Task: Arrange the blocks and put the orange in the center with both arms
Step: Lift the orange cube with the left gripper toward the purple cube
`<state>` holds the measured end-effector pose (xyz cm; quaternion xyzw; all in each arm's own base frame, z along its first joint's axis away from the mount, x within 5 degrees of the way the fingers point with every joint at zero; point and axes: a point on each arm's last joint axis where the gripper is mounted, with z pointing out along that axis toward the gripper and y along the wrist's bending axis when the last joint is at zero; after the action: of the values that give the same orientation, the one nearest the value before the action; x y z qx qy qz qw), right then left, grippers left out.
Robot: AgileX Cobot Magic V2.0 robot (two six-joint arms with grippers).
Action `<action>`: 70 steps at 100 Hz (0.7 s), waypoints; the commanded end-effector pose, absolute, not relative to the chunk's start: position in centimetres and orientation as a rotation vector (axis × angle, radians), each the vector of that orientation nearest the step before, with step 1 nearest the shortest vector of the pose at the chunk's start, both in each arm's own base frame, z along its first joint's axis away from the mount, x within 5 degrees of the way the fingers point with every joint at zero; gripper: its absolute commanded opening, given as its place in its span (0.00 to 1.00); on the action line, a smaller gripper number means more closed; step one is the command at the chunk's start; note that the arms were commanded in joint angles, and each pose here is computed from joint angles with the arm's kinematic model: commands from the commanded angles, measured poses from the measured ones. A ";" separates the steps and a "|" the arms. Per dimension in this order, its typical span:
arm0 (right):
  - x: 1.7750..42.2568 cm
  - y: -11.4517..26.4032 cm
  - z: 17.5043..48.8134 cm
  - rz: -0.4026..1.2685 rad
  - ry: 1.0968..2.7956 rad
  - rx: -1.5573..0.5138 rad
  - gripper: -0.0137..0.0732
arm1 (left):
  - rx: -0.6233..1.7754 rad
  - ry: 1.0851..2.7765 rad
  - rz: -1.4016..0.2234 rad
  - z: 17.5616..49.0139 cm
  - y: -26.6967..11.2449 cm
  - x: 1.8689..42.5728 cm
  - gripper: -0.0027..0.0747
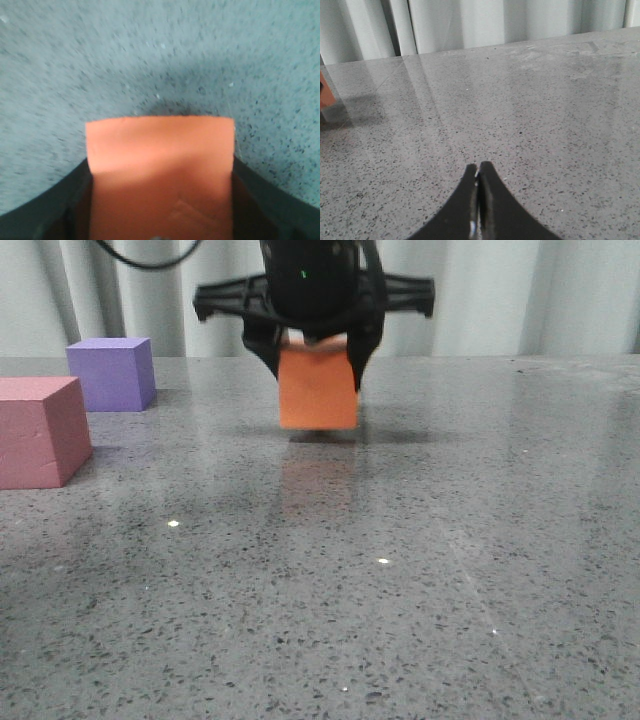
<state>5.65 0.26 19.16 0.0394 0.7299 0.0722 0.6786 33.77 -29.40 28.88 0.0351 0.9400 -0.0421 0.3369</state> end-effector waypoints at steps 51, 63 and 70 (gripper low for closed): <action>5.4 0.3 20.5 0.163 1.520 0.077 0.08 | 0.029 2.151 0.106 39.1 -19.9 30.6 0.12; 5.4 0.3 20.5 0.163 1.520 0.077 0.08 | -0.018 2.159 0.107 38.1 -17.6 30.5 0.12; 5.4 0.3 20.5 0.163 1.520 0.077 0.08 | -0.035 2.155 0.079 37.7 -16.2 30.5 0.12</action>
<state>5.65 0.26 19.16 0.0394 0.7299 0.0722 0.6786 31.21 -18.19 35.14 -0.0016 0.9047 0.0647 0.4212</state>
